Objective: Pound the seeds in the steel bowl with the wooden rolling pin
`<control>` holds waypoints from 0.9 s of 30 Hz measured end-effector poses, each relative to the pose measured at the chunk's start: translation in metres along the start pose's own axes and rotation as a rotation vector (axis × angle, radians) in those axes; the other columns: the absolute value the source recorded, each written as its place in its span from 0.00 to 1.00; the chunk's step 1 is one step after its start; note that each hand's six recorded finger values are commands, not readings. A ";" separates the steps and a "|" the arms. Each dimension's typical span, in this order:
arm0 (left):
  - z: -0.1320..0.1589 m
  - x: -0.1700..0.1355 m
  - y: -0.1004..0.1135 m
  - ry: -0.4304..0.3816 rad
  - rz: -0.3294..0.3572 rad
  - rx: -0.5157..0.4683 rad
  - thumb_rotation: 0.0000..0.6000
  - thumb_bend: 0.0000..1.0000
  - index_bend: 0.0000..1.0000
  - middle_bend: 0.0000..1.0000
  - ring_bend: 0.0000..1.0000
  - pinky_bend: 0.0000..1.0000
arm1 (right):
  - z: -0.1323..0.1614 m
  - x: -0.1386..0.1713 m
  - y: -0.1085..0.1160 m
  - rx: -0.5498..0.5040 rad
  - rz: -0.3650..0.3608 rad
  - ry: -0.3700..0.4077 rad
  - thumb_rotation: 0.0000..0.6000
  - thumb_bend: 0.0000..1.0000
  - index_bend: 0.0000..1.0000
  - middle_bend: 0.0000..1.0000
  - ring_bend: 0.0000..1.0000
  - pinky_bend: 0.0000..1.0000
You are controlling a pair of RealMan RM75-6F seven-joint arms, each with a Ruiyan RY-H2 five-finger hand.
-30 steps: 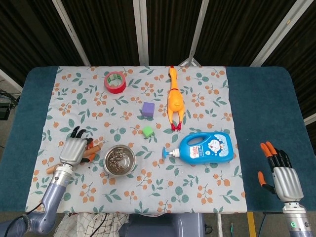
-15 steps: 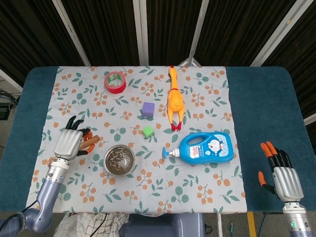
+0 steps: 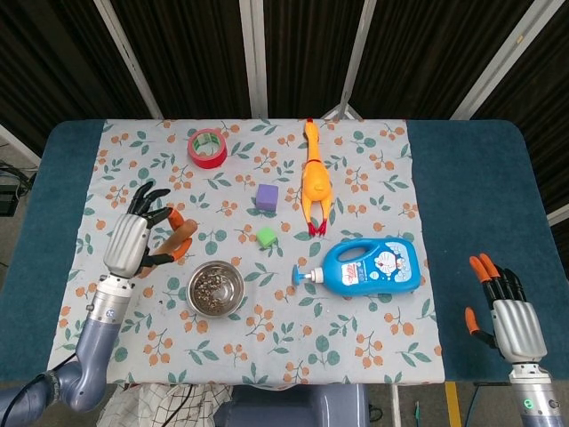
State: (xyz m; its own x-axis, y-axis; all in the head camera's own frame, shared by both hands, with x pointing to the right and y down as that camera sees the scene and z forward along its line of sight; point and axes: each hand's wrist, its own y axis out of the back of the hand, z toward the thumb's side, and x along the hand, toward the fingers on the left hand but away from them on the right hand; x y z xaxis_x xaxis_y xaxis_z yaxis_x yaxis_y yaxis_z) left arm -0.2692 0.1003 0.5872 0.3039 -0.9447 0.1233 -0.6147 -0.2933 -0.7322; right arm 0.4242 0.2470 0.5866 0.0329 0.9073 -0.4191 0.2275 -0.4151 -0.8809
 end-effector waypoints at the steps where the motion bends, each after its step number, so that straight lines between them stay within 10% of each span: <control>1: 0.005 0.002 -0.002 -0.025 0.008 -0.038 1.00 0.92 0.62 0.71 0.17 0.00 | 0.000 0.000 0.000 0.000 -0.001 0.000 1.00 0.52 0.00 0.00 0.00 0.00; 11: 0.044 0.005 -0.044 -0.255 0.083 -0.396 1.00 0.92 0.61 0.71 0.17 0.00 | -0.002 -0.002 -0.001 -0.006 0.002 -0.009 1.00 0.52 0.00 0.00 0.00 0.00; 27: 0.042 -0.010 -0.091 -0.365 0.077 -0.582 1.00 0.92 0.60 0.71 0.17 0.00 | -0.005 -0.005 -0.002 -0.028 0.019 -0.030 1.00 0.52 0.00 0.00 0.00 0.00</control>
State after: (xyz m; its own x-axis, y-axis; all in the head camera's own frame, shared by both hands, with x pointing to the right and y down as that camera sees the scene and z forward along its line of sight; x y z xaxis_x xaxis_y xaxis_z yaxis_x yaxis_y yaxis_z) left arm -0.1856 0.1428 0.6245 0.4067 -0.8860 -0.2228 -0.9040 -0.3551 -0.2381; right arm 0.4282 0.2437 0.5917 0.0085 0.8968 -0.4424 0.2544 -0.4298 -0.8663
